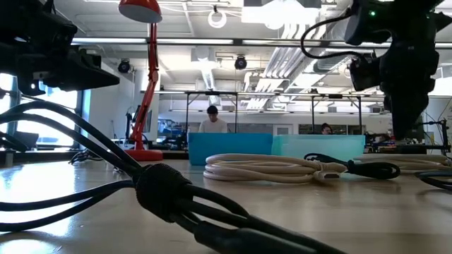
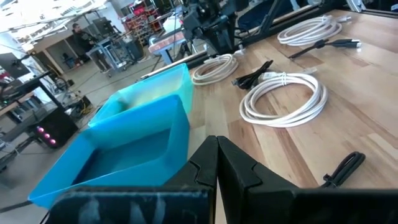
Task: Pick & Place USB Port
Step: Put the white charger cable into the blue bin
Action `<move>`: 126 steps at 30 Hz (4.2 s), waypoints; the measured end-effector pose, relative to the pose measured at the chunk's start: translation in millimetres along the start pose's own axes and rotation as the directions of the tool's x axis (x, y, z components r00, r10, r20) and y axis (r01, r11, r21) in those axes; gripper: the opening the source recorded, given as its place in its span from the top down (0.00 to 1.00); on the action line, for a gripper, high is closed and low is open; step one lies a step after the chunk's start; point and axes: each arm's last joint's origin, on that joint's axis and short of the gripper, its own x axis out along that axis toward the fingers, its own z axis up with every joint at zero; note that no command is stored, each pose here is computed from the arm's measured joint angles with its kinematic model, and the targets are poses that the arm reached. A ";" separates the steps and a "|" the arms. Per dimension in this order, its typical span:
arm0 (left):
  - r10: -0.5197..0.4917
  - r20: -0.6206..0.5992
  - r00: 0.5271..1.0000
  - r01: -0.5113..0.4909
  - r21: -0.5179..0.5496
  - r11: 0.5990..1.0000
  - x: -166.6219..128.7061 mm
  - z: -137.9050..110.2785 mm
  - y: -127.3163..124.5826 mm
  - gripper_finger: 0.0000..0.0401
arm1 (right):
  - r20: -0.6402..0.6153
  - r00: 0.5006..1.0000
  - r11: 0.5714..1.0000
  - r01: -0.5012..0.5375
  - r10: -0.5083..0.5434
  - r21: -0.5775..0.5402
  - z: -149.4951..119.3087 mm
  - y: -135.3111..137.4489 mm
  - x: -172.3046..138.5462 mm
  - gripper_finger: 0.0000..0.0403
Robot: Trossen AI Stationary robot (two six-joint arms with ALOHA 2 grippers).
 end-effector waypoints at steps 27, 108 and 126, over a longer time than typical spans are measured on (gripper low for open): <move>-0.002 0.001 1.000 0.002 -0.055 0.998 0.0 0.0 -0.1 1.00 | 0.021 1.000 1.000 0.007 -0.007 -0.021 -31.1 -19.6 49.7 0.50; -0.259 0.269 0.928 0.183 0.278 0.943 120.0 137.8 51.0 0.56 | 0.247 0.419 0.387 -0.290 0.874 -0.875 66.5 117.1 -50.9 0.92; -0.339 0.277 0.899 0.257 0.293 0.921 170.1 158.2 58.2 0.56 | 0.194 0.430 0.349 -0.316 0.882 -0.883 62.5 118.5 -49.1 0.92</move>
